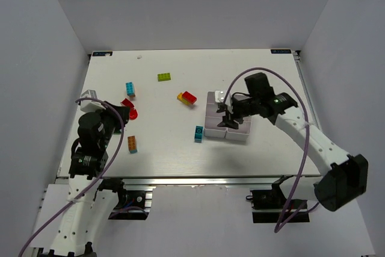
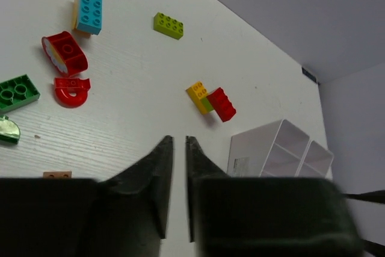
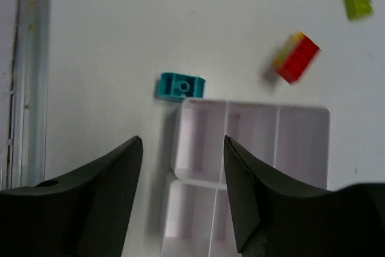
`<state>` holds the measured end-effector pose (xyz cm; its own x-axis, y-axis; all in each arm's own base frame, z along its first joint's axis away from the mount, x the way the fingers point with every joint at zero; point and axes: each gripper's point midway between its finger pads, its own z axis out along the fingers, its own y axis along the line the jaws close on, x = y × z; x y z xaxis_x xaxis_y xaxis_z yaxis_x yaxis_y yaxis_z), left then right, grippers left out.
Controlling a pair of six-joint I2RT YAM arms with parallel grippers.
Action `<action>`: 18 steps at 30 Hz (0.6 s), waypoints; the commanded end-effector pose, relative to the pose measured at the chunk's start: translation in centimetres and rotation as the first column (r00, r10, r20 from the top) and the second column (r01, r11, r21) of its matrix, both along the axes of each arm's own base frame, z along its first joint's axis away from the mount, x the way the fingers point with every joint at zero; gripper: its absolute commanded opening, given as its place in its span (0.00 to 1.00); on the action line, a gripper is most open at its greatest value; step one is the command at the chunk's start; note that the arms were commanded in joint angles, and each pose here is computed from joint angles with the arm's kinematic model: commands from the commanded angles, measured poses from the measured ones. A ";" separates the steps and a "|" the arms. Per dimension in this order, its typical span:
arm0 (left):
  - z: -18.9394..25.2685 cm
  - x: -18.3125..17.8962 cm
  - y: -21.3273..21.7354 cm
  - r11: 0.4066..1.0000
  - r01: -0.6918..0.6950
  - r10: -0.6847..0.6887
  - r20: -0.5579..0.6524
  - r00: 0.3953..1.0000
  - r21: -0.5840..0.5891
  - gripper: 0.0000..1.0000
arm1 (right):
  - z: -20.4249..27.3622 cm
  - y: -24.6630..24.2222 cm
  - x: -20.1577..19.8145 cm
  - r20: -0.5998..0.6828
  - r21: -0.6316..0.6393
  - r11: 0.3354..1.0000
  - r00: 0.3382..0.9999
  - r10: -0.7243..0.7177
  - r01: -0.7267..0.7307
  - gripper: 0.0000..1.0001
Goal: Sort the legos into containers by color
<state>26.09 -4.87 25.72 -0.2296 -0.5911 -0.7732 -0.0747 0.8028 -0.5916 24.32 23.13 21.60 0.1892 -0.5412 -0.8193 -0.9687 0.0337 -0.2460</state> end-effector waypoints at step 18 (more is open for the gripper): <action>-4.9 -2.4 -1.2 0.996 0.038 -0.050 -0.135 0.990 -0.084 0.83 | -7.6 7.1 -4.0 0.155 -0.400 0.497 0.478 0.865 -0.770 0.85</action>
